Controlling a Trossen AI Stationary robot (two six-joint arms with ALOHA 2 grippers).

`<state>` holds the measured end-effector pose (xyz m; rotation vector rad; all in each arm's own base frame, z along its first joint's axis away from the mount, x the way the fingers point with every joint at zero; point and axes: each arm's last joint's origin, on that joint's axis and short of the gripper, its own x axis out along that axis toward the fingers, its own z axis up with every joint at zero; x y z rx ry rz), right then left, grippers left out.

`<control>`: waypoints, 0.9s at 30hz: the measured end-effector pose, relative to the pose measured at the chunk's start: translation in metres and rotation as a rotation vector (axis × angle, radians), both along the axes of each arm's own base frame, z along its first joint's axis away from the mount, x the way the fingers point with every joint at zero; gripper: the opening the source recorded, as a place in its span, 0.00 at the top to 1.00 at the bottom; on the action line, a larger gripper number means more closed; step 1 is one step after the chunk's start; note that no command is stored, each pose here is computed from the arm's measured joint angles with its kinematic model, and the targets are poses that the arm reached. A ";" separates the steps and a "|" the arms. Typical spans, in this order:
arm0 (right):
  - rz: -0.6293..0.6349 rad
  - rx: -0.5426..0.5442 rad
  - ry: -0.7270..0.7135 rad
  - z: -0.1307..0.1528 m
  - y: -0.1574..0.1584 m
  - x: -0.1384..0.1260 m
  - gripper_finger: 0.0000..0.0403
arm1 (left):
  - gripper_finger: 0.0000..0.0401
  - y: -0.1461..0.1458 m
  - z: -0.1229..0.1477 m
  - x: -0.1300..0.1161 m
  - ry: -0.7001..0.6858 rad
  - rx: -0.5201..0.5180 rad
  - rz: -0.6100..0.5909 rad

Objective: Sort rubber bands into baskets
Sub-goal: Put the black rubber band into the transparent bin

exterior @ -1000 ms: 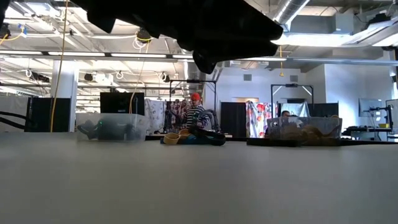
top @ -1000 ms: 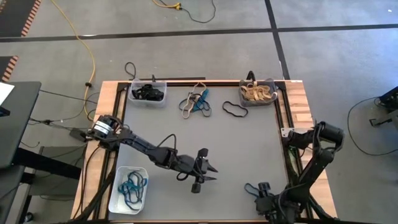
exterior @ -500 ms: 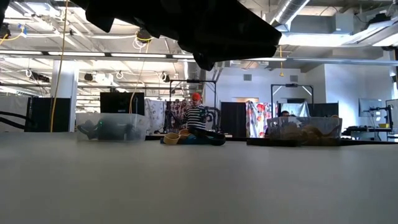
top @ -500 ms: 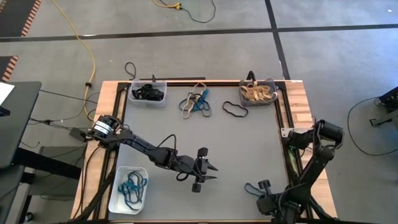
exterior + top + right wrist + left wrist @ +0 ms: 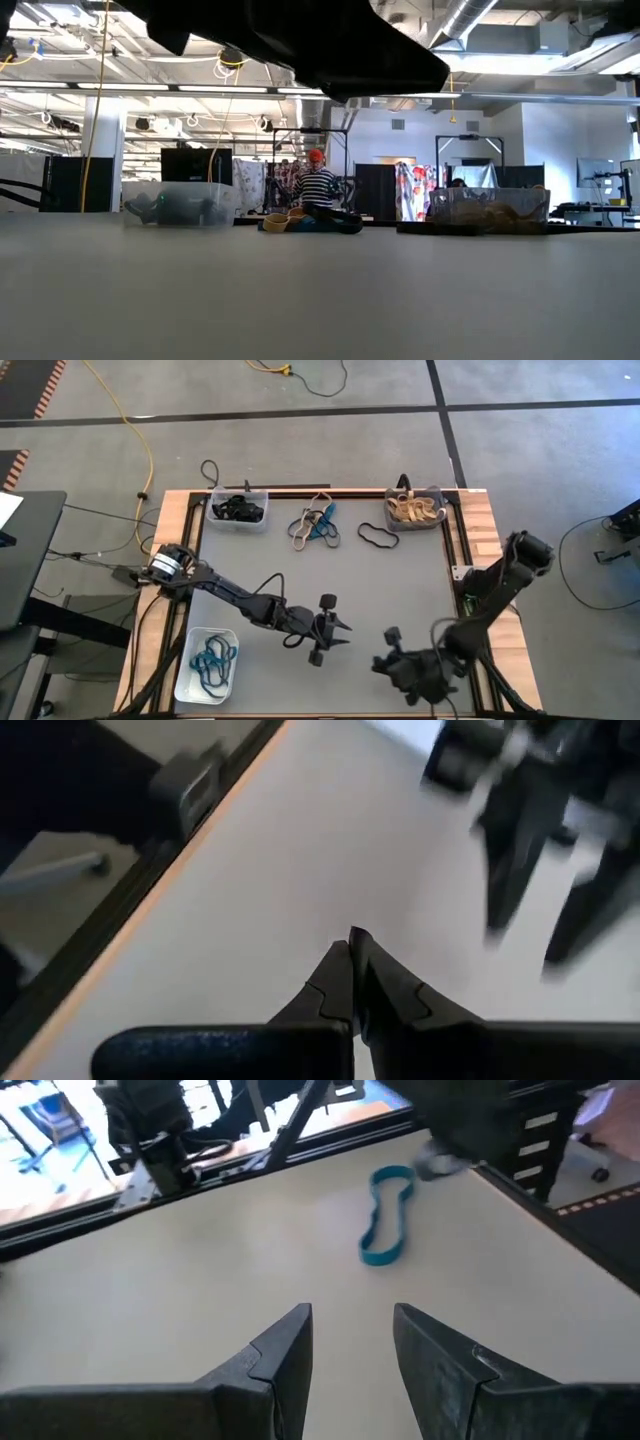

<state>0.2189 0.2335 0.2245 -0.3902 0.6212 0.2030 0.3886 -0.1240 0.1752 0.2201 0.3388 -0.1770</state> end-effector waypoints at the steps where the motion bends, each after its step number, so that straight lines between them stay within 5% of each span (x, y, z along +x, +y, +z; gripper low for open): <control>1: 0.012 -0.013 -0.023 0.002 -0.004 0.007 0.92 | 0.67 0.002 0.000 0.001 0.000 0.003 0.003; 19: 0.003 -0.138 -0.124 0.013 -0.063 0.068 0.92 | 0.67 0.042 0.004 0.013 -0.043 -0.007 -0.187; 27: -0.035 -0.185 -0.117 0.013 -0.083 0.079 0.92 | 0.69 0.080 -0.006 0.007 0.160 0.093 0.021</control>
